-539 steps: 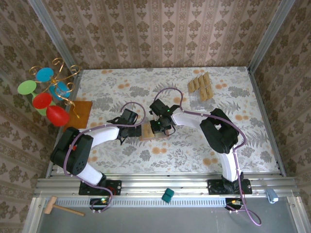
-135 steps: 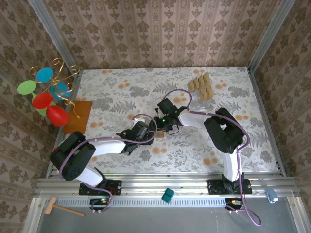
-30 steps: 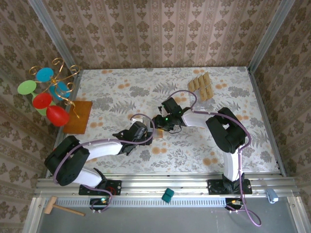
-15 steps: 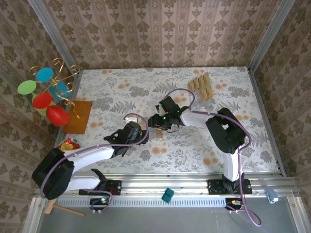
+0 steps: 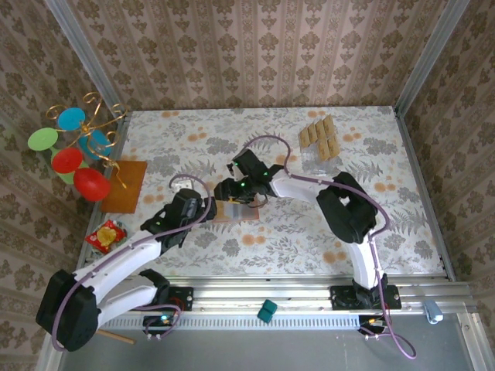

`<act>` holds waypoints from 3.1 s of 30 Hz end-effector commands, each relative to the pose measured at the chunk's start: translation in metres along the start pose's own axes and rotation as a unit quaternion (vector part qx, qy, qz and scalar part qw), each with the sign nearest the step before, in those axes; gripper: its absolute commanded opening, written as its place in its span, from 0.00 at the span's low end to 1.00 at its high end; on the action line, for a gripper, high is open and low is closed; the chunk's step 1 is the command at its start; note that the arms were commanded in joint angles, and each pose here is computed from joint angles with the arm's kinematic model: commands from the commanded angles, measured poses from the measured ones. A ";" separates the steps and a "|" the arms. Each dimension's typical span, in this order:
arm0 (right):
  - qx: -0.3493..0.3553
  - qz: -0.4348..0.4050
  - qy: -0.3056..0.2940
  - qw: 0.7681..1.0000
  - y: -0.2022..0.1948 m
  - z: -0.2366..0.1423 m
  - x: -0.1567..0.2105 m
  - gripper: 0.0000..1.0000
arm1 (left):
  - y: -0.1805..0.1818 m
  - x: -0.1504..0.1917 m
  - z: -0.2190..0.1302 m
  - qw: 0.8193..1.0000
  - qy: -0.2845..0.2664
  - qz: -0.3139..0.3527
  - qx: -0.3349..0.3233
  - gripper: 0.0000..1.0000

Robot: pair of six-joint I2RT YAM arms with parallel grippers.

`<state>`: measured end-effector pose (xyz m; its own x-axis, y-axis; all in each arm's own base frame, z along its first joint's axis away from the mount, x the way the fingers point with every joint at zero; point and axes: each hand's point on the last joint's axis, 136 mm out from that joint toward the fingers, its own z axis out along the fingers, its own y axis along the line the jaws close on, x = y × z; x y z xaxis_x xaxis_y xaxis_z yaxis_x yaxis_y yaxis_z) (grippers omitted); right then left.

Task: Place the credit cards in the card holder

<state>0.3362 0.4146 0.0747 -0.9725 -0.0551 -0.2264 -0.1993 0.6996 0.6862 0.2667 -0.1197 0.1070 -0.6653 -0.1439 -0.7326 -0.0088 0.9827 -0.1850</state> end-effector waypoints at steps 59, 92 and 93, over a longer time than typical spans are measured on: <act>0.192 -0.071 -0.076 0.976 -0.064 -0.145 -0.053 0.47 | -0.017 0.033 0.056 0.992 0.098 0.084 -0.002 1.00; 0.449 0.024 -0.106 0.887 -0.253 -0.290 -0.146 0.36 | -0.016 0.033 0.053 0.990 0.105 0.091 -0.012 1.00; 0.449 0.025 -0.102 0.887 -0.255 -0.288 -0.145 0.36 | -0.016 0.033 0.053 0.990 0.106 0.091 -0.012 1.00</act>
<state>0.4976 0.0463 0.1363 -0.8979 0.0817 -0.4325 0.1207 0.9906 -0.0636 0.2799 -0.1443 0.0390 -0.8160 0.0455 -0.5762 0.0960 0.9937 -0.0574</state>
